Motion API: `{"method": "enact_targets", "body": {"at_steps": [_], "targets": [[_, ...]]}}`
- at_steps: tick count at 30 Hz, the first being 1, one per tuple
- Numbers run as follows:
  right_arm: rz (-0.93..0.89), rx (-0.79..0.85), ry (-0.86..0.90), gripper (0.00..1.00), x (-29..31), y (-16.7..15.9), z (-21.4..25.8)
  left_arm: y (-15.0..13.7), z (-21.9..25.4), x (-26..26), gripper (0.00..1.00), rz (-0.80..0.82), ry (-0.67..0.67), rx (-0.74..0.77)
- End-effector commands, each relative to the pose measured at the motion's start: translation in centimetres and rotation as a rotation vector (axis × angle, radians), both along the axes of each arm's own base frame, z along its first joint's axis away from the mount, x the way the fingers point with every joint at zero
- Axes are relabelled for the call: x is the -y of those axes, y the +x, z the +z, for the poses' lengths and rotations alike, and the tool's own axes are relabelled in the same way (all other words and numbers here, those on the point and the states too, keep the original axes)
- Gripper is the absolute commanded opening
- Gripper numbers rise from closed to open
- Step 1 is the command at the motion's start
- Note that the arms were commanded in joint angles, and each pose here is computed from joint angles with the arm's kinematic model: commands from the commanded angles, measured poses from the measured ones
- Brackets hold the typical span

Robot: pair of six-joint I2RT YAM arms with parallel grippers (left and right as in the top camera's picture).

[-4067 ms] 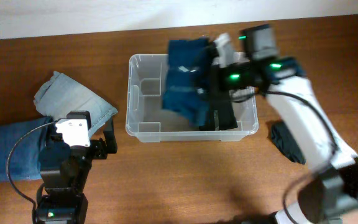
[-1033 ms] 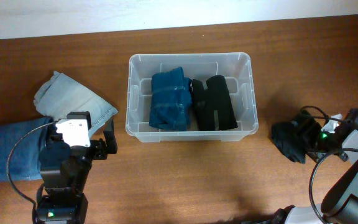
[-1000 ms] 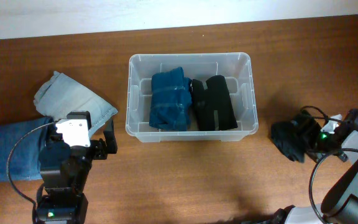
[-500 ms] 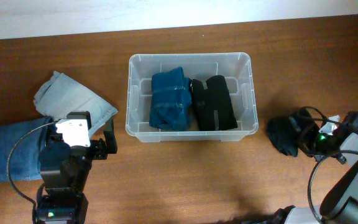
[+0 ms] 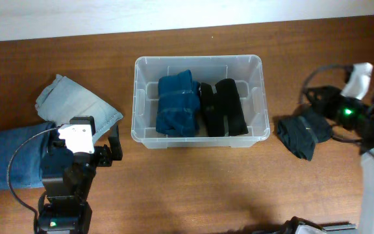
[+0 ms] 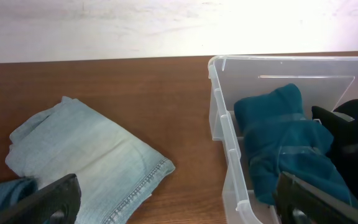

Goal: Pack container
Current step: 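Grasp the remaining black garment on the right with the right gripper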

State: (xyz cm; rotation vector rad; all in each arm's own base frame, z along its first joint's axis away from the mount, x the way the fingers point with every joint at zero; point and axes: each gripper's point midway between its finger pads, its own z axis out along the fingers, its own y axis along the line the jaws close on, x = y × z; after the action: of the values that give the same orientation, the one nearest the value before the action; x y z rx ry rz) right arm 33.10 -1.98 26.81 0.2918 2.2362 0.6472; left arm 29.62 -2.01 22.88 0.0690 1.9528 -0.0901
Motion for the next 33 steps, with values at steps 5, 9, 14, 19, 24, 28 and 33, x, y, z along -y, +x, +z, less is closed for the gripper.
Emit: {"method": "enact_targets", "body": {"at_steps": [5, 9, 14, 19, 24, 28, 33], "targets": [[-0.066, -0.131, -0.102, 0.35, -1.1, 0.5, -2.8, 0.1, 1.1, 0.3, 0.99, -0.012, -0.007, 0.023], [-0.232, -0.238, -0.108, 0.57, 2.9, -0.2, -4.8, 0.1, 1.1, 0.3, 1.0, -0.012, -0.007, 0.022], [-0.401, -0.342, -0.06, 0.81, 8.4, -2.1, -7.9, 0.1, 1.1, 0.3, 0.99, -0.012, -0.007, 0.022], [-0.463, -0.507, 0.062, 0.81, 10.6, -5.1, -14.8, 0.1, 1.1, 0.3, 1.0, -0.012, -0.006, 0.023], [-0.415, -0.579, 0.177, 0.8, 9.7, -6.0, -21.9, 0.1, 1.1, 0.3, 0.99, -0.012, -0.007, 0.023], [-0.398, -0.577, 0.212, 0.78, 9.4, -5.5, -25.1, 0.1, 1.1, 0.3, 0.99, -0.012, -0.007, 0.023], [-0.395, -0.562, 0.213, 0.73, 9.9, -4.6, -27.1, 0.1, 1.1, 0.3, 0.99, -0.012, -0.007, 0.023]]}}
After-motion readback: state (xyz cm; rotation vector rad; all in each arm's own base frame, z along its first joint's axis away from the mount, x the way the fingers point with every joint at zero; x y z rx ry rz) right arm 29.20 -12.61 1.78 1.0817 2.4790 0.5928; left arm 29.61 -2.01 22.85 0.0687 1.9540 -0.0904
